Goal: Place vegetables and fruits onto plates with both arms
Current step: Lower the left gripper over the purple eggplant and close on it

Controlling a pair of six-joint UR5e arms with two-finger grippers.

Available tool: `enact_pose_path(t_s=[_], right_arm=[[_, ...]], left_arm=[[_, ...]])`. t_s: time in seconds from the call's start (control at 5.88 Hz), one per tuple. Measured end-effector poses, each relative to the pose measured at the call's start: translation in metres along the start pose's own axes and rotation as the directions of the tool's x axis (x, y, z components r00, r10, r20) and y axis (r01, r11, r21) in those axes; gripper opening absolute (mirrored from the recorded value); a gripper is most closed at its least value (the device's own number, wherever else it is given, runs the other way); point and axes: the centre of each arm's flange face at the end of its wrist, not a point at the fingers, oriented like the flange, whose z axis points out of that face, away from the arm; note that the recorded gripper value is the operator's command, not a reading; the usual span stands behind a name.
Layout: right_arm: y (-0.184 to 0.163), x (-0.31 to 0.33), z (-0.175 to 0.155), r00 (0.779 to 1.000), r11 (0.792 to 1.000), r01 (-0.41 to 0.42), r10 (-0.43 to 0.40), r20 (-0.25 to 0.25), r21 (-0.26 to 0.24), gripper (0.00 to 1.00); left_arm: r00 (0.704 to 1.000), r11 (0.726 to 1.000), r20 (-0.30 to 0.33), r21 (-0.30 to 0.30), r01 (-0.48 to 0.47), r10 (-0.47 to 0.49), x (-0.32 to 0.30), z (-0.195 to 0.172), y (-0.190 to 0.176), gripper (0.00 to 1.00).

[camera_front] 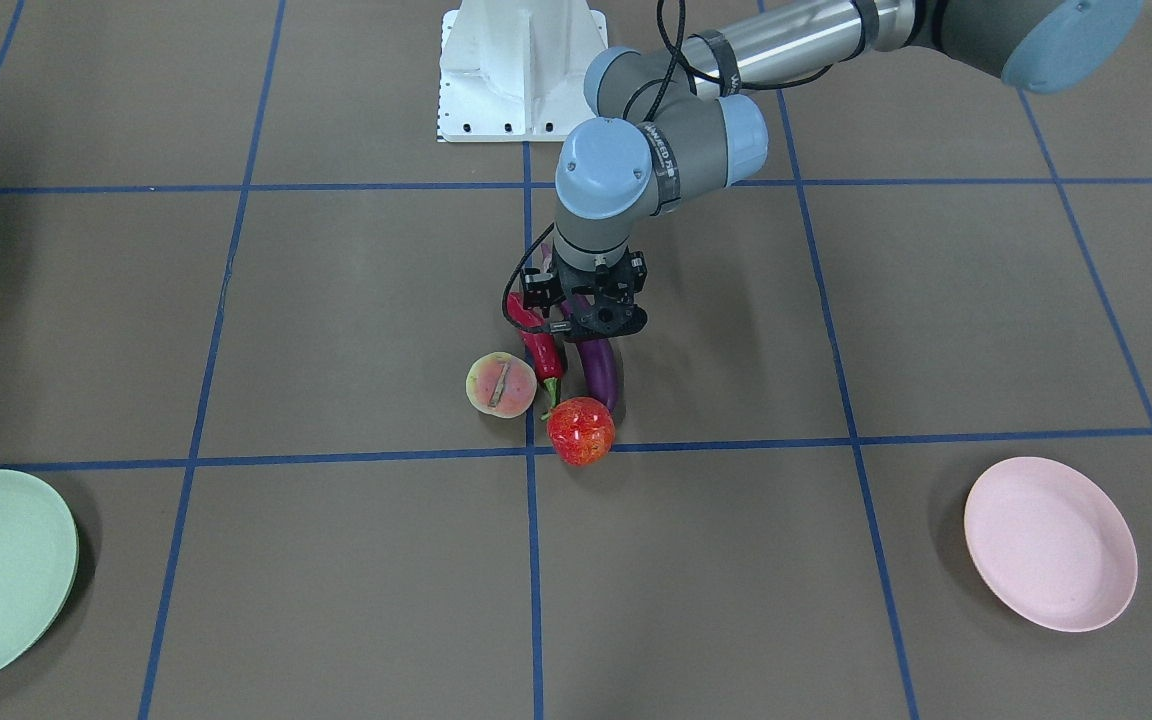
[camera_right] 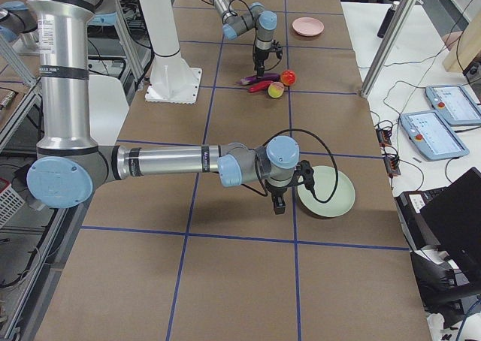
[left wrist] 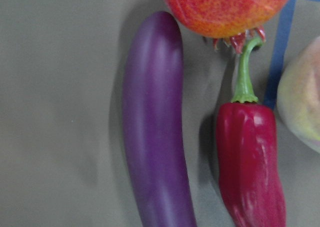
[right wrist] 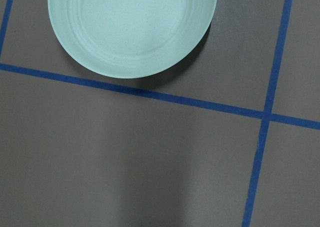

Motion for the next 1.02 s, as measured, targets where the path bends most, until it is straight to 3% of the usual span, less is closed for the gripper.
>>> enact_pose_path(t_s=[0.85,1.02], right_arm=[[0.0,-0.002,0.005,1.0,1.0,0.004,-0.004,0.002,-0.011,1.0],[0.0,-0.002,0.006,1.0,1.0,0.004,-0.004,0.002,-0.012,1.0]], left_arm=[[0.999,0.999,0.022,-0.016,0.03,-0.03,-0.002,0.014,-0.002,0.84],[0.999,0.999,0.026,-0.017,0.032,-0.031,-0.003,0.016,-0.003,0.67]])
